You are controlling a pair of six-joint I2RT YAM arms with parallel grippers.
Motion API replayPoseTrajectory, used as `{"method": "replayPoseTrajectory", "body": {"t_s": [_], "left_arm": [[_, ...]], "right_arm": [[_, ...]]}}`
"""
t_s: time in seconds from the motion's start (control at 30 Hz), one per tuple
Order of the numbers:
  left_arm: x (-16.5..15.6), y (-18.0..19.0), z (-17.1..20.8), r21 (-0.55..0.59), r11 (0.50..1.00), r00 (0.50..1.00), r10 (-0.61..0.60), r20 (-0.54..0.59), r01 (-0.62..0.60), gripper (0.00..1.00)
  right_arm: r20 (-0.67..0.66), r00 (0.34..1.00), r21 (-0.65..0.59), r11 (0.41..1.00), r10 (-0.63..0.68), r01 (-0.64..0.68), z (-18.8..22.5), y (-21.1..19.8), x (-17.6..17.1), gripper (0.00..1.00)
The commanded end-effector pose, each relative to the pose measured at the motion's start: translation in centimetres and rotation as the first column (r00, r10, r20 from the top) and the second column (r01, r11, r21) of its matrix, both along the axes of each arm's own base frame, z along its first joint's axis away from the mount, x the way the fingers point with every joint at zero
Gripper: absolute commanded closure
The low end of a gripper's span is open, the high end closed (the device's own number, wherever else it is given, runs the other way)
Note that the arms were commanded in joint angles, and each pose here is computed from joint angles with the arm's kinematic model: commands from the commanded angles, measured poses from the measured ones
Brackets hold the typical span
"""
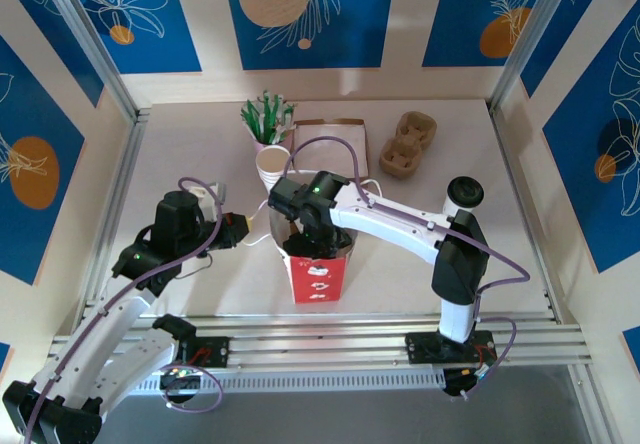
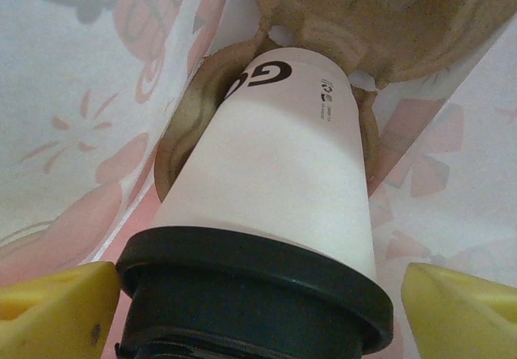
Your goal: Pack the takeout coffee
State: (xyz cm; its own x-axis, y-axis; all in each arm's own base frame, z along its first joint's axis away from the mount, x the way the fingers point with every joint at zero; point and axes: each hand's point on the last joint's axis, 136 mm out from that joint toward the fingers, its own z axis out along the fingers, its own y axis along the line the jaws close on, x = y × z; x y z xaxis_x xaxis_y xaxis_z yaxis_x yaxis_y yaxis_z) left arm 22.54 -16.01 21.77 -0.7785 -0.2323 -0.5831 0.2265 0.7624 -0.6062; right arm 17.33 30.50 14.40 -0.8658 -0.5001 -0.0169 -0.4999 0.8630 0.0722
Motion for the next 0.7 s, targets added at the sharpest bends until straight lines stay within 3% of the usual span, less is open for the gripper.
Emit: {"method": "replayPoseTrajectory", "body": {"t_s": [0.0,0.67], "left_arm": [[-0.42,-0.24,0.6,0.02,0.999,0.999,-0.031,0.022,0.03,1.0],[-0.42,-0.07,0.55,0.033,0.999,0.999,-0.029,0.025,0.028,1.0]], "right_arm": [[-0.007,1.0,0.019,1.0,-0.012,0.012,0.94,-0.73,-0.46,0.12],[0.002,1.0,0.051,0.998,-0.024,0.024,1.77,-1.03,-0.31,0.27]]}}
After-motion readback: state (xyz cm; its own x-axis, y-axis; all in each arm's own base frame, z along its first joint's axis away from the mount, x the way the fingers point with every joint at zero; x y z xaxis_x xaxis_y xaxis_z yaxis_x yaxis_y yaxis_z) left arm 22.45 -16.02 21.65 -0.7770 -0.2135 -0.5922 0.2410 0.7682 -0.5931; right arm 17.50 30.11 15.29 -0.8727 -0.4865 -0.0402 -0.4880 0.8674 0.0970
